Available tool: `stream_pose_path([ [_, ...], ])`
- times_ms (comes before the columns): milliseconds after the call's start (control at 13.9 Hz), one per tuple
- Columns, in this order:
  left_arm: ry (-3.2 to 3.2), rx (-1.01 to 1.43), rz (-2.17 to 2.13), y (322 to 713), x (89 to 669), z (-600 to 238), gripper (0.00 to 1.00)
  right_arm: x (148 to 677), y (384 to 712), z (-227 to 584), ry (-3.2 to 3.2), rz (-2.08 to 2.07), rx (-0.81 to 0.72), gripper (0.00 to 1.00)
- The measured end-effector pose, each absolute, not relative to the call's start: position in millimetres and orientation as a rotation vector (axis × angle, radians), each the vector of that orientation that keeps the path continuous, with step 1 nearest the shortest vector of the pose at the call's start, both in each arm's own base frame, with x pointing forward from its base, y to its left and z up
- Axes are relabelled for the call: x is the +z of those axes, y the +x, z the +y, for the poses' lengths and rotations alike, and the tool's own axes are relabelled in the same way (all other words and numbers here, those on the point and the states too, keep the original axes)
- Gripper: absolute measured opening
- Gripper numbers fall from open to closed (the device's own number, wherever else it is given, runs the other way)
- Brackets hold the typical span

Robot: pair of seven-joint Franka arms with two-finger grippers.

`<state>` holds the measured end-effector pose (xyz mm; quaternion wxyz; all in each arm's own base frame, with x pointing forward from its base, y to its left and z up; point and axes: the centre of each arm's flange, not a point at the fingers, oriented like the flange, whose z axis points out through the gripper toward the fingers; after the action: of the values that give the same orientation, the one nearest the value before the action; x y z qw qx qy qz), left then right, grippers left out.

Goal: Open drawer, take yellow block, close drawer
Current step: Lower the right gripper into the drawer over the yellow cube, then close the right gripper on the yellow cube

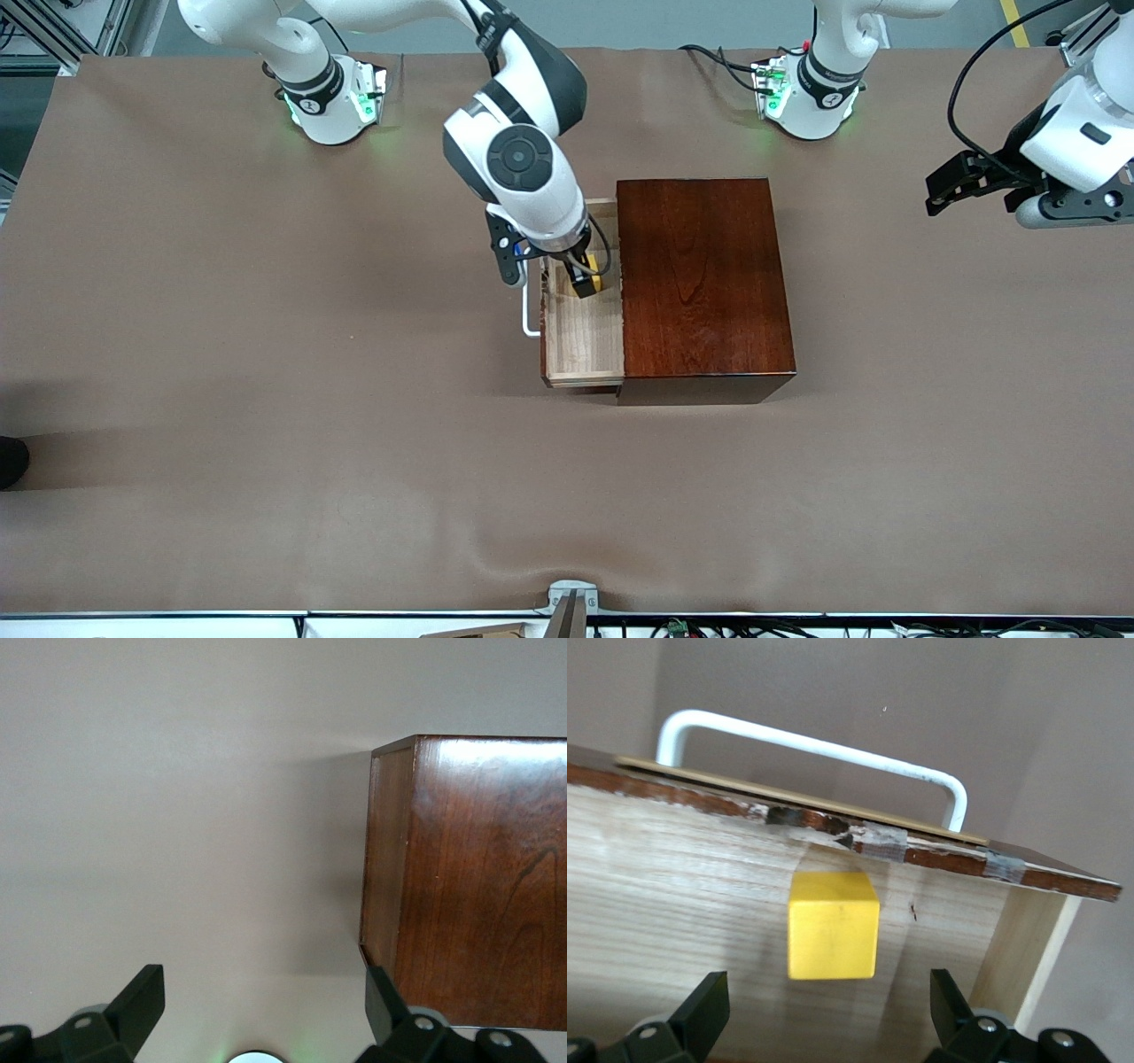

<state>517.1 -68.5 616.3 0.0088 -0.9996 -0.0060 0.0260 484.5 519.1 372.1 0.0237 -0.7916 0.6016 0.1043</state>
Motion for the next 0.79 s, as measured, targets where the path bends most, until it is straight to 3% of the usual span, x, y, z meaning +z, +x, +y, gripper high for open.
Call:
stream_pose_path([
  [793, -3.112, 0.093, 0.016, 517.9, 611.2, -83.0, 1.0, 320.4, 463.1, 538.5, -2.488, 1.832, 0.242, 1.0],
])
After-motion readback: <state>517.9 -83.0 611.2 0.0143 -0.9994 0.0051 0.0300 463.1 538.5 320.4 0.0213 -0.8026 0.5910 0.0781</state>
